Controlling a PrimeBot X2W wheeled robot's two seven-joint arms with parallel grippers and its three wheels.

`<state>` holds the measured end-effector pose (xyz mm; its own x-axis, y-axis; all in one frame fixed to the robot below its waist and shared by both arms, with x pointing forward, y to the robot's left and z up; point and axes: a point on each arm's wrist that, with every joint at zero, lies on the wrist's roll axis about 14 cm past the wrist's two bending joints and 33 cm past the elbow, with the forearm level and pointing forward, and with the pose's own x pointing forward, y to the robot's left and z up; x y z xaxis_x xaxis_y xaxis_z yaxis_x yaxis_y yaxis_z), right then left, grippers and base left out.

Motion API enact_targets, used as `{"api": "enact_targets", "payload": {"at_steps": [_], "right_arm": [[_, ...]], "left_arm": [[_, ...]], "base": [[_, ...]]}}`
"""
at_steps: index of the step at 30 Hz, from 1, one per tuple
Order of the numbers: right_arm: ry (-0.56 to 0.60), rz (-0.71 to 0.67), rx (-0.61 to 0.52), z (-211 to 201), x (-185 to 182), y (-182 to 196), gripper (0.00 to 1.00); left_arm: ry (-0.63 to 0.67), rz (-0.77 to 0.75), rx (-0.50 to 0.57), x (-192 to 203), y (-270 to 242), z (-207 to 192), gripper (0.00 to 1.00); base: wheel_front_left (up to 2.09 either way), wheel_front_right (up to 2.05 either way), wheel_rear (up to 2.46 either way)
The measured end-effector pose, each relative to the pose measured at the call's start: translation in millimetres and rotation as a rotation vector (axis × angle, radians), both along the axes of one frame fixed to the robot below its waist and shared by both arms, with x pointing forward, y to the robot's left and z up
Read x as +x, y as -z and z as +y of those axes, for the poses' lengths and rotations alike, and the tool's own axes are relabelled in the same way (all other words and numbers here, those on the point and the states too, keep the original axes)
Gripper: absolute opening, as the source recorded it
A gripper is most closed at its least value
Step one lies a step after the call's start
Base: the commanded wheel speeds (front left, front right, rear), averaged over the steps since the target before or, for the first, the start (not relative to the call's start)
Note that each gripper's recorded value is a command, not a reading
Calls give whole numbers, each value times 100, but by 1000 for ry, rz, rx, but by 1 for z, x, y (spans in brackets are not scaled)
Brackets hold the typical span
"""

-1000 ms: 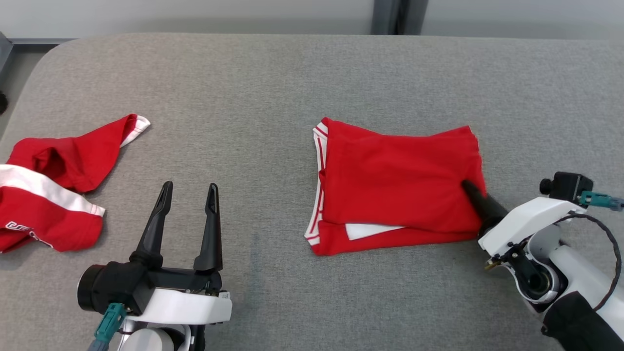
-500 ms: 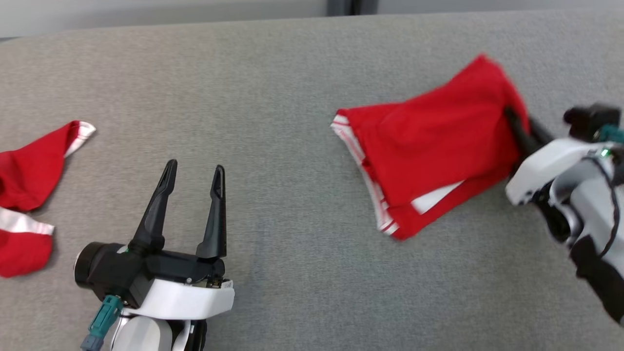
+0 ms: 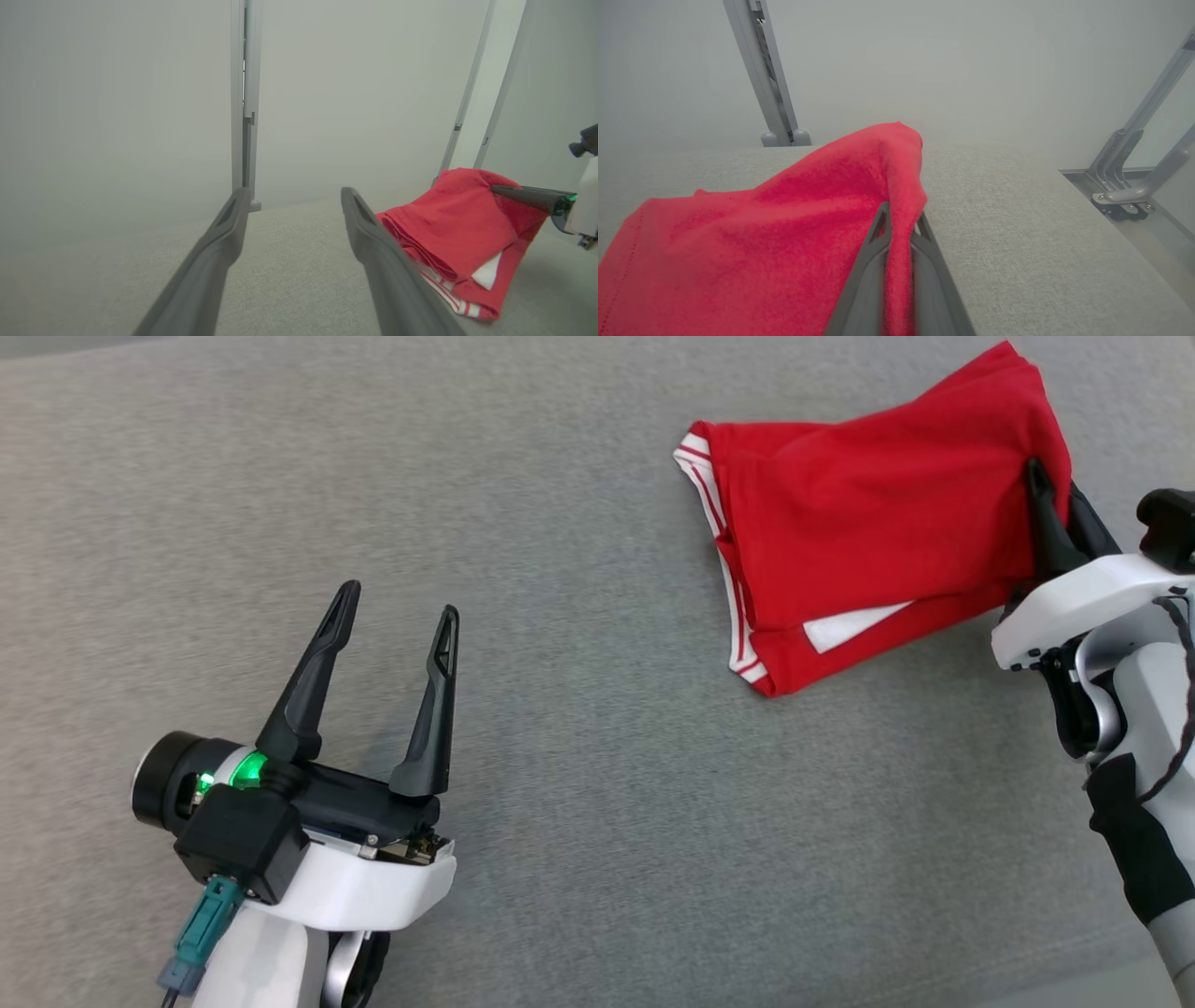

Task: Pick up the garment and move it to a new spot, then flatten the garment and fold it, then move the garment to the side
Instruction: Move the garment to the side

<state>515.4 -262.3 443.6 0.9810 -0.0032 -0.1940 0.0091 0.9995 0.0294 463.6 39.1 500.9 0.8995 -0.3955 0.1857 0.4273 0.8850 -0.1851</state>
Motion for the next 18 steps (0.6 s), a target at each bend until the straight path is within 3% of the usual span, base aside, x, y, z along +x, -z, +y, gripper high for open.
{"api": "enact_targets", "payload": {"at_steps": [6,18], "right_arm": [[84,-10,-60,-33,-3,-4,0],[176,-68,-230,-88,33,-26,0]], "left_arm": [[98,-15,-6,9,8,-29,100],[190,-37,-38,28,15,-55,100]], "base": [[0,0,0],[0,0,0]]}}
